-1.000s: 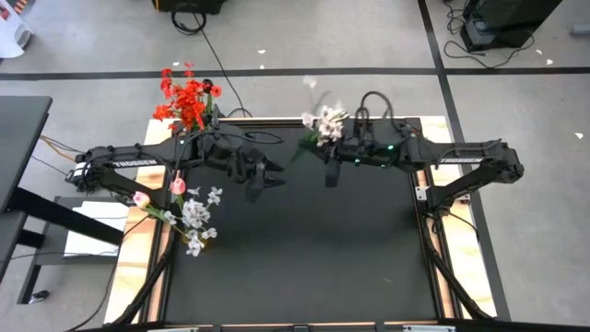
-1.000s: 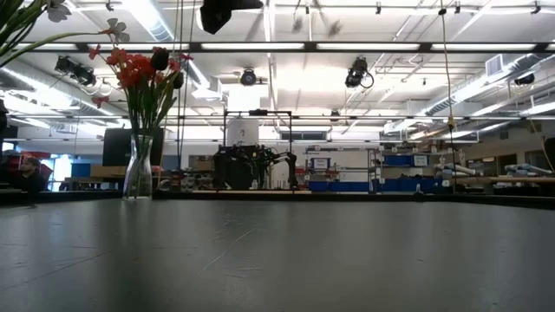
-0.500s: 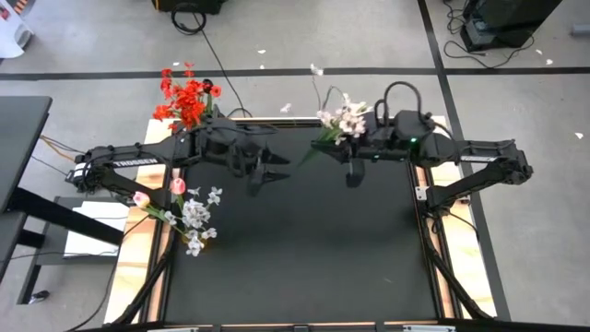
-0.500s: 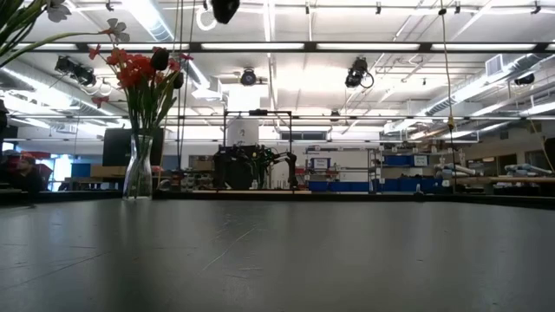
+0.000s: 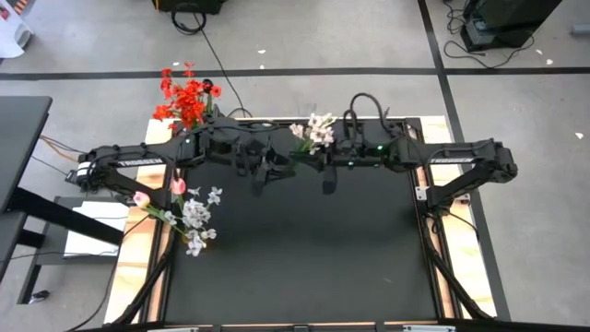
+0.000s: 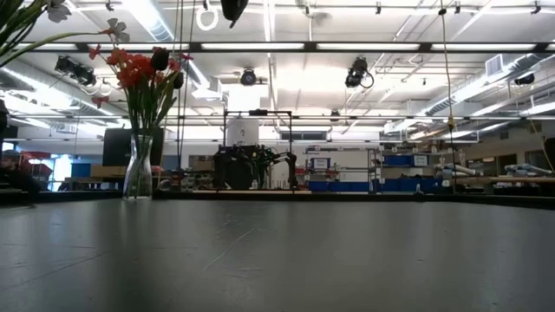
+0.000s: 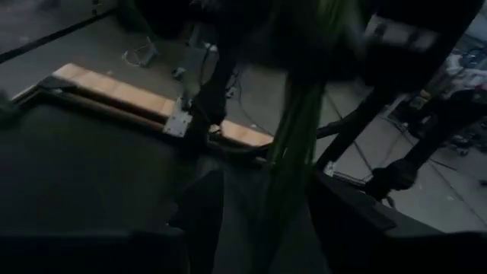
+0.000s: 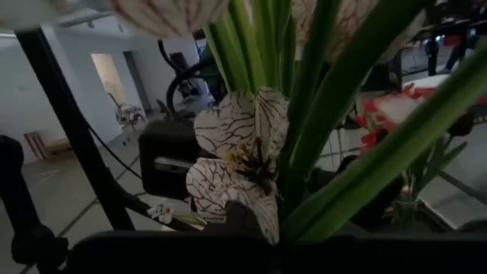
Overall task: Sort flowers into vase by color
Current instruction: Put the white flowers into the yellow vase
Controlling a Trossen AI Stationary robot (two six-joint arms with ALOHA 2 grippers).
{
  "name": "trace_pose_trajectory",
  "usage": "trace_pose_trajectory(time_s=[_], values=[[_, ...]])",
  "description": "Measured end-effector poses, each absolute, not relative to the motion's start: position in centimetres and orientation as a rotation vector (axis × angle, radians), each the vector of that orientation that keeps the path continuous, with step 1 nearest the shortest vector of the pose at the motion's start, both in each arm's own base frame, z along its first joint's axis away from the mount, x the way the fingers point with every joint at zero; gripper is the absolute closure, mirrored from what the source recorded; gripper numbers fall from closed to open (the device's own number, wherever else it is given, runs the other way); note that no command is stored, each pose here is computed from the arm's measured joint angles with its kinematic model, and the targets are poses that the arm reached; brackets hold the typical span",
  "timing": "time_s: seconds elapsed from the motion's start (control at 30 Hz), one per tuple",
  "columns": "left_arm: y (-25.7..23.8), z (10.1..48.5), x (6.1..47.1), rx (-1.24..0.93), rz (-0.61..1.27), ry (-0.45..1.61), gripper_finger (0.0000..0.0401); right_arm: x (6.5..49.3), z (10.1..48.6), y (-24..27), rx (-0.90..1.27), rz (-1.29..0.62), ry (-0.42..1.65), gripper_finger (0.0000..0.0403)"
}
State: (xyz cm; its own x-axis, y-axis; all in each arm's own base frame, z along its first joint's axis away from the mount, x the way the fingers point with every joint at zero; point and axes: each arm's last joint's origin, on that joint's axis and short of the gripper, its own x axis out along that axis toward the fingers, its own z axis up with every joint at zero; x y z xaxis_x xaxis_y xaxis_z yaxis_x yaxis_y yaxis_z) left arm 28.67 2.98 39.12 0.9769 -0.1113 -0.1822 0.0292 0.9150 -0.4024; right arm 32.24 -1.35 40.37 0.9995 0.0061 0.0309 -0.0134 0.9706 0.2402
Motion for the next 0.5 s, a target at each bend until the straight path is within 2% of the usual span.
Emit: trace_pose_trajectory(time_s=[0.27,0.37,0.5], values=[[2.98,39.12,29.04,-0.408,-0.121,0.19,0.0222,33.26,39.28,-1.48,0.271,0.014,0.006,0.0389],[3.12,39.08,29.01,-0.409,-0.115,0.194,0.0258,33.25,39.23,-1.48,0.279,0.012,0.012,0.0389],[3.1,39.08,29.01,-0.399,-0.119,0.193,0.0326,33.25,39.18,-1.47,0.293,0.017,0.018,0.0389]])
